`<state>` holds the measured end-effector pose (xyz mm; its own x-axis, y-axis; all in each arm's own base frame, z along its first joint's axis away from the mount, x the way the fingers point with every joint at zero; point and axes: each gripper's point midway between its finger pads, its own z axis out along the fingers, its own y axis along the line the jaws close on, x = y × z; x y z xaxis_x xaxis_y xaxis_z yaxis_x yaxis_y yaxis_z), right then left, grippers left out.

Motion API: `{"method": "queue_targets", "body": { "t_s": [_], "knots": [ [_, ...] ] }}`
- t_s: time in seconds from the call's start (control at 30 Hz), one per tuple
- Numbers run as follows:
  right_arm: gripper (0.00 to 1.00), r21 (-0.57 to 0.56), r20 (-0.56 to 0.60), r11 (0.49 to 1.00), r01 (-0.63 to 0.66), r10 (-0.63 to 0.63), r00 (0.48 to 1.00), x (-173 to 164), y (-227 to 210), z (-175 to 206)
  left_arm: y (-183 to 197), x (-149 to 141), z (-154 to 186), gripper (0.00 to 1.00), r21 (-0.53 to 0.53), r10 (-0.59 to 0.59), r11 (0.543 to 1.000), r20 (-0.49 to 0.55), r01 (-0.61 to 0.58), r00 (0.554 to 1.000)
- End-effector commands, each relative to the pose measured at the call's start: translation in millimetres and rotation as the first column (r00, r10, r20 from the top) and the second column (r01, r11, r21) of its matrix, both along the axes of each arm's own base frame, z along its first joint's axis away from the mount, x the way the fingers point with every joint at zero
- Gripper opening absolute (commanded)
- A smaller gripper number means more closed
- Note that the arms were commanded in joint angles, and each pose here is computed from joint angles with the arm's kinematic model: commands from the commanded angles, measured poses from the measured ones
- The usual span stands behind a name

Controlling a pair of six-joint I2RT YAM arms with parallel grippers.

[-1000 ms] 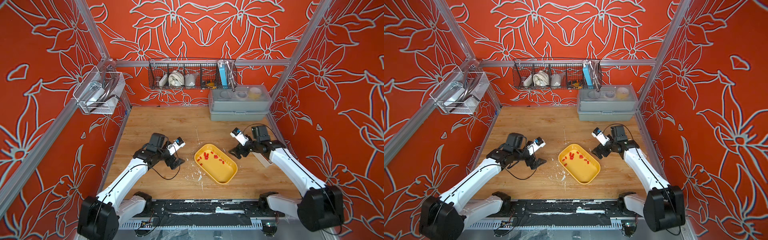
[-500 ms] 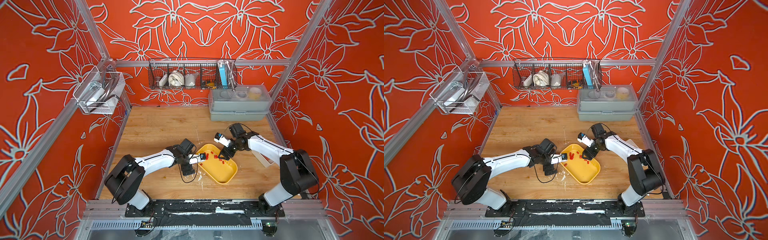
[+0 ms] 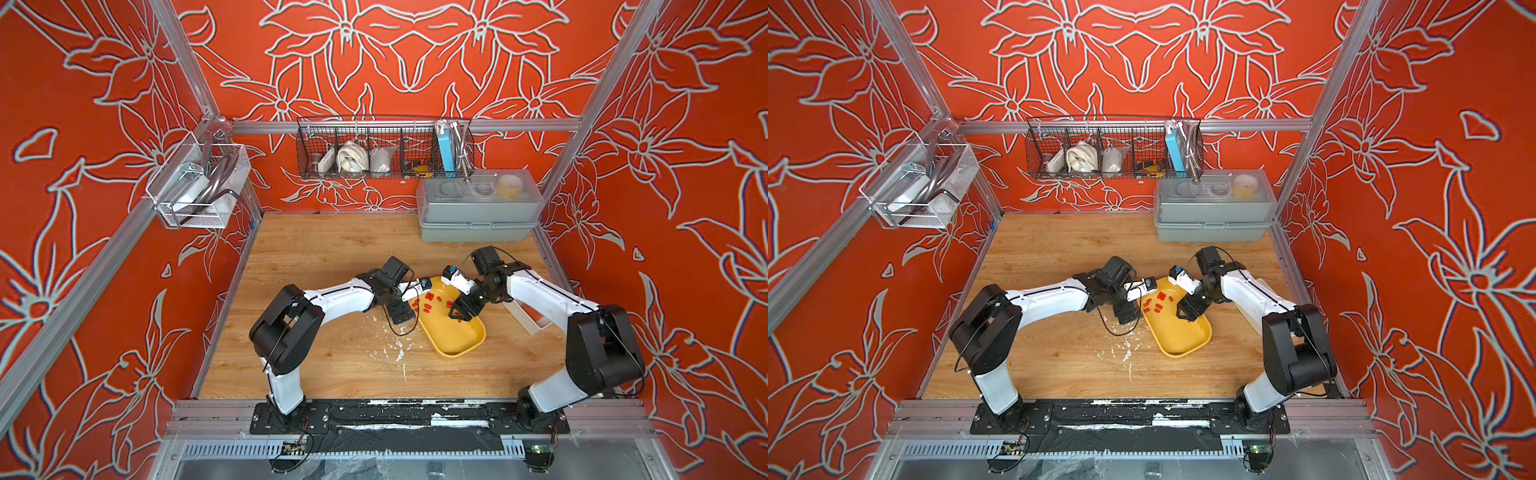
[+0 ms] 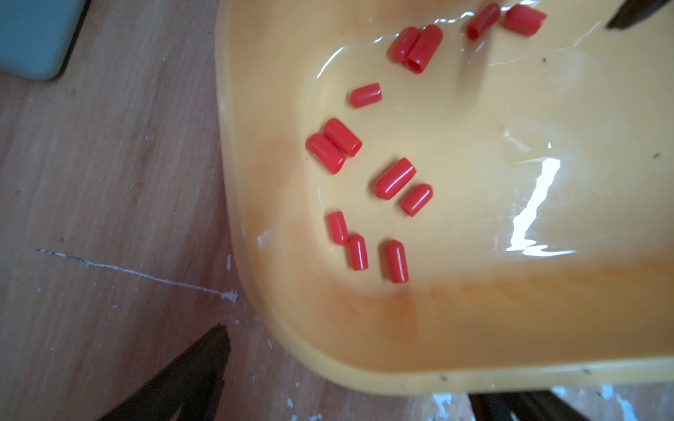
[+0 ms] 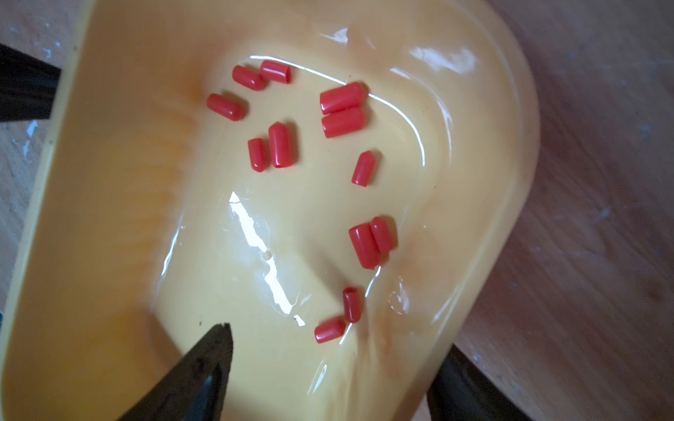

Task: Take the screw protection sleeves out of the storage box
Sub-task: Adjust the storage box at the center of the board.

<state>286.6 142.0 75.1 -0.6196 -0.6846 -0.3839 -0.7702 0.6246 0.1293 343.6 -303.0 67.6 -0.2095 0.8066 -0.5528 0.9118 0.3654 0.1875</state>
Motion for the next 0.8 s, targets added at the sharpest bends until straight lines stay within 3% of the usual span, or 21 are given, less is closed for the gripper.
{"method": "queue_targets", "body": {
  "t_s": [0.0,0.2,0.43,0.77],
  "knots": [
    [0.79,-0.003,-0.037,0.998,0.055,-0.055,0.998,-9,-14,4,-14,20,10,0.98,-0.042,0.059,0.997,0.006,-0.059,0.998],
    [0.78,-0.025,-0.07,0.998,0.062,-0.064,0.996,-21,-20,-5,-15,27,11,0.98,-0.048,0.097,0.994,-0.004,-0.097,0.995],
    [0.79,-0.067,-0.114,0.987,0.149,-0.156,0.981,-6,-23,-19,-3,31,2,0.98,0.0,0.111,0.994,0.013,-0.111,0.994],
    [0.84,0.005,-0.151,0.983,0.181,-0.178,0.972,-2,-10,-4,36,46,8,0.98,0.037,0.175,0.984,0.023,-0.176,0.984]
  ]
}}
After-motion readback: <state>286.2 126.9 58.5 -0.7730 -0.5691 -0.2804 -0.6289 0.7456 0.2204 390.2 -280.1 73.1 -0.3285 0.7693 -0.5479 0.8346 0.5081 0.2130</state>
